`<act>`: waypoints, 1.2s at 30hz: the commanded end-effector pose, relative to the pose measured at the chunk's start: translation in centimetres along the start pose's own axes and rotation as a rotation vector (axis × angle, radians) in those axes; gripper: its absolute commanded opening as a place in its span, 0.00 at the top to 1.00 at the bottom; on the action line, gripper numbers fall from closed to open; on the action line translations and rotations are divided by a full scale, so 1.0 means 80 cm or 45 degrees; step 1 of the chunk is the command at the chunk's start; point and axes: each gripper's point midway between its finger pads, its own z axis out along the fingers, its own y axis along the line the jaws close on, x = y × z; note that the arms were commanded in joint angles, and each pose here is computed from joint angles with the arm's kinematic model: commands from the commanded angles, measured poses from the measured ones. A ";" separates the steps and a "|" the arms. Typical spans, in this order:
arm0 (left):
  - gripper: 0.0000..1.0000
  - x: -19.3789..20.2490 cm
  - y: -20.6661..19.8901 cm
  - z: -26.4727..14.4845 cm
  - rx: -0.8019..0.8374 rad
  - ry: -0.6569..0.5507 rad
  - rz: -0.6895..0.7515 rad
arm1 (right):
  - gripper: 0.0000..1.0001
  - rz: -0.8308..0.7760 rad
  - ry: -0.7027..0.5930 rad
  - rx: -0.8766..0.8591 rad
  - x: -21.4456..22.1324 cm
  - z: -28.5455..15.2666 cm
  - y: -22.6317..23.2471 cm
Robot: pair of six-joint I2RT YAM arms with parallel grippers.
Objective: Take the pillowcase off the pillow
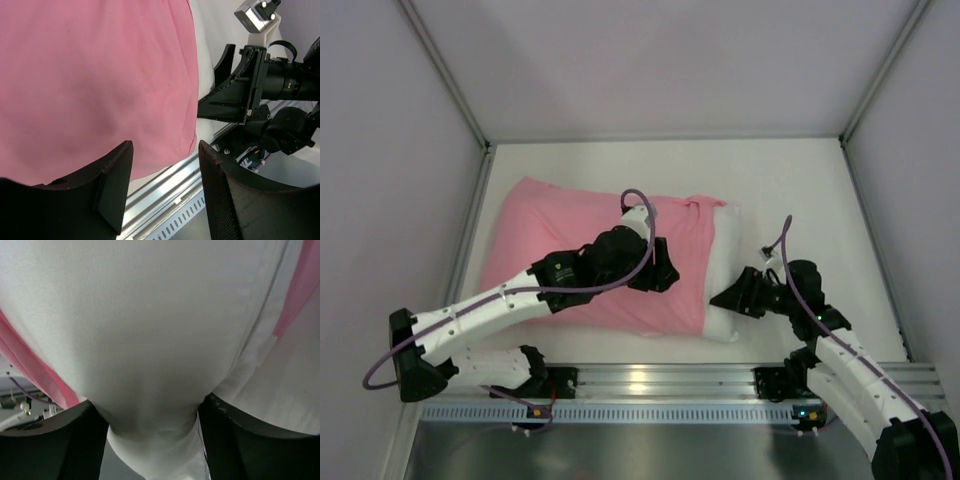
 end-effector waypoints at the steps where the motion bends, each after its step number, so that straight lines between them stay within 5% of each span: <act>1: 0.41 0.012 -0.018 0.008 0.040 0.036 0.009 | 0.40 -0.058 -0.047 -0.177 -0.016 0.014 0.035; 2: 0.43 0.014 -0.019 0.010 0.037 0.037 0.015 | 0.71 -0.053 -0.061 -0.166 -0.022 0.019 0.035; 4: 0.44 0.025 -0.023 0.014 0.027 0.056 0.034 | 1.00 -0.083 -0.099 -0.239 -0.034 0.022 0.054; 15: 0.44 0.054 -0.037 0.056 -0.093 0.094 0.047 | 1.00 -0.190 -0.166 -0.335 -0.048 0.004 0.116; 22: 0.46 0.060 -0.005 0.089 -0.351 0.123 0.130 | 1.00 -0.230 -0.186 -0.380 -0.046 -0.021 0.140; 23: 0.66 0.061 0.007 0.087 -0.408 0.118 0.139 | 1.00 -0.248 -0.216 -0.389 -0.052 -0.028 0.149; 26: 1.00 0.057 0.052 0.065 -0.629 0.072 0.138 | 1.00 -0.299 -0.303 -0.318 -0.069 -0.043 0.155; 36: 1.00 0.089 0.146 -0.032 -0.707 -0.045 -0.103 | 1.00 -0.379 -0.611 -0.308 -0.154 -0.106 0.242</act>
